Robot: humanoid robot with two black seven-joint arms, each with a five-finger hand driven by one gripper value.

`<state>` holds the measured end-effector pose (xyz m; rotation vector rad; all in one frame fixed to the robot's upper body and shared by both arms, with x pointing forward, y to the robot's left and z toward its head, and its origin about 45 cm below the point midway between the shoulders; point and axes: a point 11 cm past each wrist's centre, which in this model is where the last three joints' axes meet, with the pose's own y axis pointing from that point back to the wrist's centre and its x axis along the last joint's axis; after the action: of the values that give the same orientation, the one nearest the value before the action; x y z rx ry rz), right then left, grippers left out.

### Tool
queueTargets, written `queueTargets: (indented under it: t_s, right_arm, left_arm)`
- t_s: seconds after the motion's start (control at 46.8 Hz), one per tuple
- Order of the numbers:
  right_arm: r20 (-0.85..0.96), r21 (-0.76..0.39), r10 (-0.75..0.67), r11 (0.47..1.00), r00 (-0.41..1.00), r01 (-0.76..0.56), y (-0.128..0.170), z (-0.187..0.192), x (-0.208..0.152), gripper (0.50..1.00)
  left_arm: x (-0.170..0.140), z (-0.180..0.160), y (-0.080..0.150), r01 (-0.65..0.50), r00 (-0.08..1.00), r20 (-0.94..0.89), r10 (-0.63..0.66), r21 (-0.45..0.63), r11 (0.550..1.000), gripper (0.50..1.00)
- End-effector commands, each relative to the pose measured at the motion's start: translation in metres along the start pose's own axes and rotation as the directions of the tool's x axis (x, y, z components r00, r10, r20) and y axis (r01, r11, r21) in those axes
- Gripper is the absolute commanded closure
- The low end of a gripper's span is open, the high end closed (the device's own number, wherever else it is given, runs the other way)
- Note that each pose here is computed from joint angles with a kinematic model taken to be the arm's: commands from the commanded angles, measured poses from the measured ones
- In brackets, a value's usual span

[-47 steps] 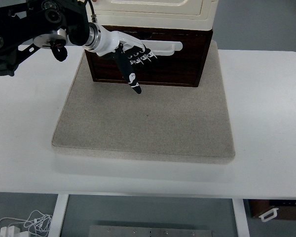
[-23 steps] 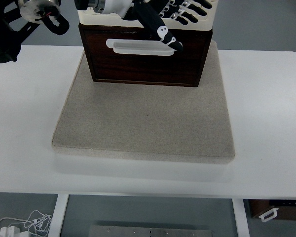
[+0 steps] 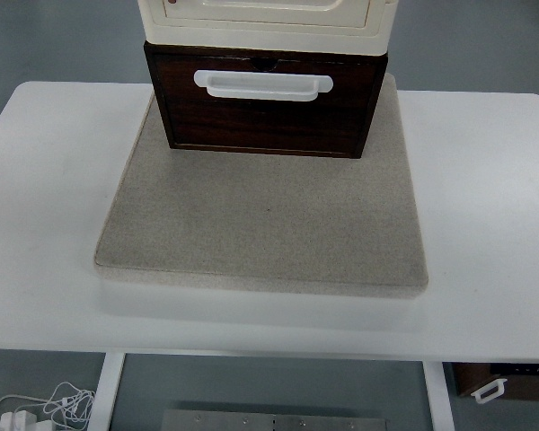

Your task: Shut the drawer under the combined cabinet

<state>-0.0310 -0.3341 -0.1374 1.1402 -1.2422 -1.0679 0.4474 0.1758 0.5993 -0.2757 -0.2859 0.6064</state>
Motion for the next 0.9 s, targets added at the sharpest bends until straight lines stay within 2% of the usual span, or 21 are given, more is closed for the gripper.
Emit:
queueTargets:
  t_s: [0.0, 0.214, 0.406, 0.492, 0.62, 0.877]
  right_arm:
    - [0.0, 0.0, 0.0, 1.0, 1.0, 0.0, 0.0, 0.0, 0.0, 0.548]
    - [0.0, 0.0, 0.0, 1.0, 1.0, 0.0, 0.0, 0.0, 0.0, 0.548]
    - [0.002, 0.0, 0.0, 1.0, 1.0, 0.0, 0.0, 0.0, 0.0, 0.548]
    - [0.003, 0.001, 0.0, 1.0, 1.0, 0.0, 0.0, 0.0, 0.0, 0.548]
    - [0.009, 0.001, 0.0, 1.0, 1.0, 0.0, 0.0, -0.001, 0.0, 0.548]
    - [-0.001, 0.0, 0.0, 1.0, 1.0, 0.0, 0.0, 0.0, 0.0, 0.548]
  left_arm:
    - [0.018, 0.015, 0.011, -0.059, 0.998, -0.039, 0.056, -0.072, 0.996, 0.506]
    - [0.066, 0.036, 0.042, -0.231, 0.968, -0.146, 0.204, -0.198, 0.953, 0.504]
    - [0.107, 0.035, 0.074, -0.417, 0.897, -0.259, 0.357, -0.23, 0.879, 0.506]
    - [0.125, 0.031, 0.088, -0.502, 0.852, -0.301, 0.428, -0.237, 0.832, 0.504]
    - [0.15, 0.018, 0.11, -0.628, 0.759, -0.365, 0.539, -0.192, 0.754, 0.506]
    - [0.182, -0.02, 0.151, -0.786, 0.573, -0.457, 0.68, -0.072, 0.614, 0.506]
